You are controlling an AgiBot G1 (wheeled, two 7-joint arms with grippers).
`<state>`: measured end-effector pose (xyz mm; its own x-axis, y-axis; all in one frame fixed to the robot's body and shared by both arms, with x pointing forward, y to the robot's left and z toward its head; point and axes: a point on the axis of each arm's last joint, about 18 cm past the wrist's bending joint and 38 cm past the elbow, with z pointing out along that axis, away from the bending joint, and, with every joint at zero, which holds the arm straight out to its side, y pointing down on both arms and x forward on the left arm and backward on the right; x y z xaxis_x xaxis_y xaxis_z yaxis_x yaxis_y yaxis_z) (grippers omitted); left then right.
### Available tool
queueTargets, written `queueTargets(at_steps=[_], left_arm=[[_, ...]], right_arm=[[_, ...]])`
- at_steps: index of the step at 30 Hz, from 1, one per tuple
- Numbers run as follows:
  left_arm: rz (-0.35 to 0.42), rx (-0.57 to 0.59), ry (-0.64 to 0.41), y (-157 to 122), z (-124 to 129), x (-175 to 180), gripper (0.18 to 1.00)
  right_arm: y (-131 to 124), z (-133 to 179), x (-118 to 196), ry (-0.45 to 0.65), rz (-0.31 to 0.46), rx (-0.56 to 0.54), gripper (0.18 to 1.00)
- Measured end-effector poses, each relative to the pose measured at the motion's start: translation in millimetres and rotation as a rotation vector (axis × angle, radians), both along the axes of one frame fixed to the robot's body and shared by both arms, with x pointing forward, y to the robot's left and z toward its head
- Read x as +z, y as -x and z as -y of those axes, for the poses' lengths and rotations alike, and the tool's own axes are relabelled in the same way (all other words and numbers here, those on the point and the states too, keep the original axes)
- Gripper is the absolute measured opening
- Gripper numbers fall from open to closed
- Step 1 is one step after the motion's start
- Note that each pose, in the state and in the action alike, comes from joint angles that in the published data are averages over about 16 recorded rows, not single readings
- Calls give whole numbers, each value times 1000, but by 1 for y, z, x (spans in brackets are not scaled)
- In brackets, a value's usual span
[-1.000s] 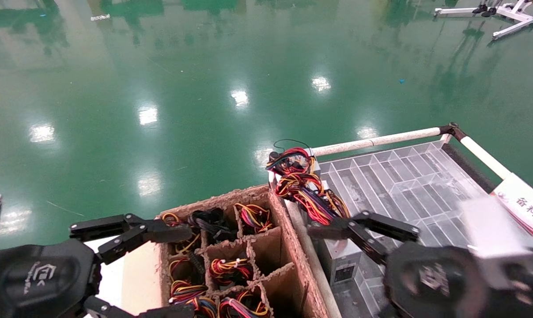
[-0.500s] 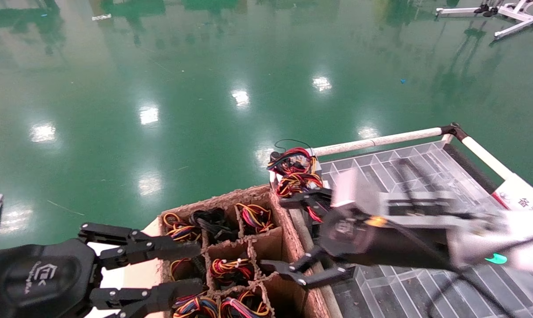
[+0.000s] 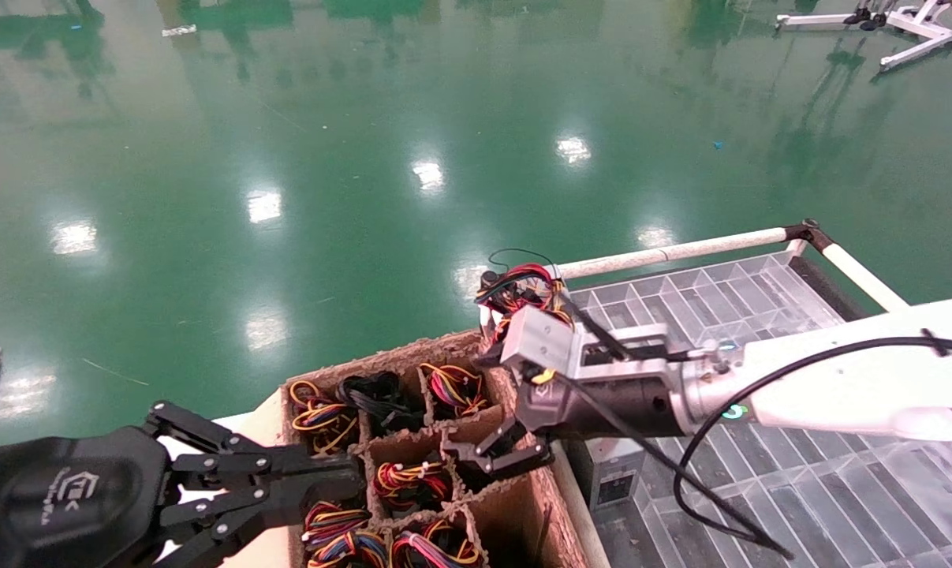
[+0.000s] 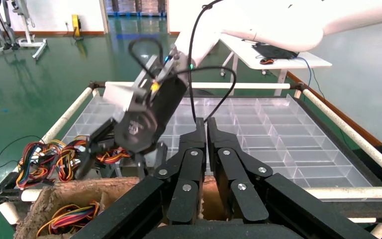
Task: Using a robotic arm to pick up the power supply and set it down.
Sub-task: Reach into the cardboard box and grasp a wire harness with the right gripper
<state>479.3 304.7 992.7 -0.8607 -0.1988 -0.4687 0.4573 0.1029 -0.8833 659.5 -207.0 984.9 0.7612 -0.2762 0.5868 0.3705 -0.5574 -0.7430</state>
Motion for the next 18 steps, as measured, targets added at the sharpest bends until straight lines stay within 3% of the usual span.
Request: queueTargets(at_steps=[9, 18], left_arm=[[0, 0, 0, 0, 0, 0, 201], [0, 0, 0, 0, 0, 0, 191]], right_arm=[[-22, -13, -4, 47, 8, -37, 942], [-35, -18, -5, 63, 18, -60, 805]])
